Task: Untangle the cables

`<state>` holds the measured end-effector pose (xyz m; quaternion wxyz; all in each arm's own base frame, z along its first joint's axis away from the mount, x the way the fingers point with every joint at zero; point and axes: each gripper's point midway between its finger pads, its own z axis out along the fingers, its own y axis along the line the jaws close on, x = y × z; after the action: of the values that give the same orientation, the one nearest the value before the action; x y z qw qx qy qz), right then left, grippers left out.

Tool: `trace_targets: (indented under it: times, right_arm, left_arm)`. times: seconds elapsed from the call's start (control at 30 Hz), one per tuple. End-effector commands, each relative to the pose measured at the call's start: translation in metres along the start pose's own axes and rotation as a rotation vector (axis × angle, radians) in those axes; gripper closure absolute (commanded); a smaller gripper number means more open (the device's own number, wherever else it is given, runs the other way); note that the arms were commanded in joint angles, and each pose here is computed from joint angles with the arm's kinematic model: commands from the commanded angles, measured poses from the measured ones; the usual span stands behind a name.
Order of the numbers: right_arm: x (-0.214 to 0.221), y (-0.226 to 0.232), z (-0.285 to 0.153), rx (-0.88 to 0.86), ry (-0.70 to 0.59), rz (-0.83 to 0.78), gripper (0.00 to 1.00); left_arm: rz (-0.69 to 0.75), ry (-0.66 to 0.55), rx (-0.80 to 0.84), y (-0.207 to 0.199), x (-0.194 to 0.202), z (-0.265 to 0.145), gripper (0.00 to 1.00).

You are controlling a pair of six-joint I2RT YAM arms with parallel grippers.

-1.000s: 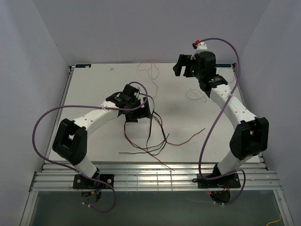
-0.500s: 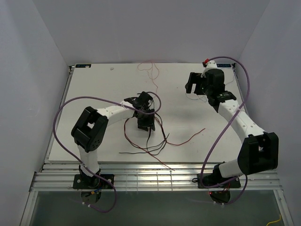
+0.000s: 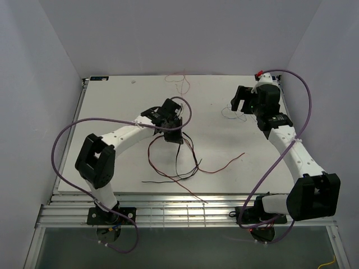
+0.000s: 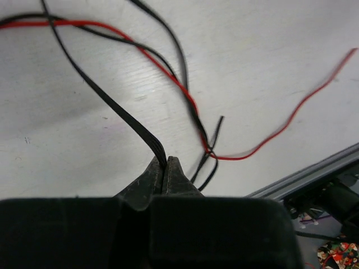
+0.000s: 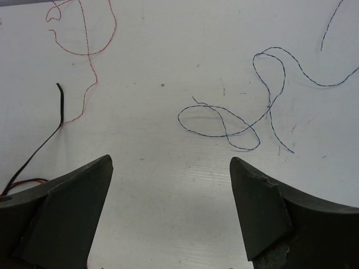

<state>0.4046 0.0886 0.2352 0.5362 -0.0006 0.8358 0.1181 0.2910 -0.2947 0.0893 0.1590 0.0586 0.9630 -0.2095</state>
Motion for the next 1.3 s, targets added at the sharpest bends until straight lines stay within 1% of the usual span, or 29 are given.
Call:
trace_targets:
  times: [0.0,0.03,0.07,0.13,0.17,0.2,0.27,0.3,0.33,0.37,0.4,0.43,0.47,0.5,0.53,0.6,0.63,0.67,0.7,0.73,0.77,0.83,0.87,0.9,1.03,1.1,1.2,1.27]
  right_arm:
    - [-0.010,-0.005,-0.009,0.024,-0.045,0.002,0.10]
    - [-0.012,-0.006,-0.010,0.029,-0.052,0.006,0.10]
    - [-0.013,-0.007,-0.010,0.036,-0.054,0.005,0.10]
    - [-0.016,-0.009,-0.012,0.043,-0.063,0.002,0.10]
    - [-0.016,-0.010,-0.013,0.052,-0.066,0.001,0.10]
    - [-0.016,-0.012,-0.013,0.058,-0.069,-0.001,0.10]
    - [-0.017,-0.014,-0.014,0.068,-0.073,-0.002,0.10]
    - [-0.018,-0.014,-0.015,0.068,-0.074,-0.004,0.10]
    - [-0.018,-0.014,-0.015,0.069,-0.077,-0.005,0.10]
    - [-0.019,-0.015,-0.016,0.072,-0.078,-0.006,0.10]
    - [-0.019,-0.015,-0.016,0.075,-0.078,-0.009,0.10]
    - [-0.018,-0.017,-0.016,0.081,-0.080,-0.007,0.10]
    - [-0.019,-0.019,-0.016,0.093,-0.083,-0.007,0.10]
    - [-0.020,-0.020,-0.015,0.096,-0.083,-0.005,0.10]
    - [-0.025,-0.019,-0.015,0.094,-0.090,-0.003,0.10]
    - [-0.028,-0.019,-0.014,0.090,-0.092,-0.002,0.10]
    - [-0.030,-0.019,-0.014,0.090,-0.095,-0.001,0.10]
    - [-0.029,-0.018,-0.013,0.088,-0.094,-0.001,0.10]
    - [-0.030,-0.018,-0.015,0.088,-0.097,-0.003,0.10]
    - [-0.029,-0.020,-0.015,0.093,-0.096,-0.004,0.10]
    - [-0.028,-0.021,-0.015,0.099,-0.095,-0.005,0.10]
    - [-0.028,-0.023,-0.017,0.106,-0.100,-0.009,0.10]
    - [-0.029,-0.024,-0.018,0.114,-0.102,-0.011,0.10]
    - [-0.029,-0.026,-0.018,0.120,-0.103,-0.014,0.10]
    - [-0.030,-0.032,-0.018,0.148,-0.104,-0.024,0.10]
    - [-0.031,-0.033,-0.018,0.156,-0.105,-0.036,0.10]
    - [-0.032,-0.038,-0.020,0.177,-0.110,-0.048,0.10]
    - [-0.034,-0.040,-0.021,0.188,-0.113,-0.055,0.10]
  left_arm:
    - [0.099,-0.291,0.129,-0.046,-0.058,-0.098,1.00]
    - [0.102,-0.317,0.091,-0.042,-0.063,-0.109,1.00]
    - [0.115,-0.374,0.095,-0.050,-0.077,-0.131,1.00]
    - [0.113,-0.429,0.072,-0.051,-0.087,-0.159,1.00]
    - [0.121,-0.459,0.077,-0.055,-0.093,-0.170,1.00]
    - [0.127,-0.512,0.106,-0.065,-0.103,-0.193,1.00]
    - [0.136,-0.561,0.127,-0.073,-0.111,-0.213,1.00]
    - [0.145,-0.615,0.151,-0.083,-0.122,-0.234,1.00]
    - [0.148,-0.642,0.156,-0.086,-0.128,-0.245,1.00]
    - [0.136,-0.686,0.126,-0.084,-0.138,-0.254,1.00]
    - [0.125,-0.760,0.128,-0.089,-0.151,-0.279,1.00]
    - [0.108,-0.785,0.095,-0.085,-0.161,-0.281,1.00]
    - [0.076,-0.841,0.048,-0.078,-0.175,-0.293,1.00]
    - [0.061,-0.918,0.059,-0.083,-0.188,-0.321,1.00]
    - [0.048,-0.938,0.039,-0.081,-0.200,-0.321,1.00]
    - [0.004,-1.008,0.007,-0.064,-0.224,-0.339,1.00]
    - [-0.010,-1.055,0.033,-0.062,-0.236,-0.358,1.00]
    - [-0.050,-1.082,0.011,-0.037,-0.253,-0.365,1.00]
    - [-0.051,-1.089,0.038,-0.032,-0.260,-0.370,1.00]
    - [-0.069,-1.128,0.046,-0.024,-0.268,-0.381,1.00]
    - [-0.098,-1.160,0.017,-0.004,-0.276,-0.392,1.00]
    - [-0.103,-1.233,0.022,0.005,-0.285,-0.411,1.00]
    - [-0.102,-1.262,-0.005,0.017,-0.285,-0.418,1.00]
    - [-0.093,-1.325,0.012,0.015,-0.291,-0.431,1.00]
    - [-0.101,-1.414,-0.062,0.035,-0.298,-0.448,1.00]
    - [-0.117,-1.453,-0.124,0.053,-0.304,-0.457,1.00]
    - [-0.094,-1.537,-0.131,0.066,-0.315,-0.472,1.00]
    - [-0.113,-1.562,-0.162,0.082,-0.319,-0.478,1.00]
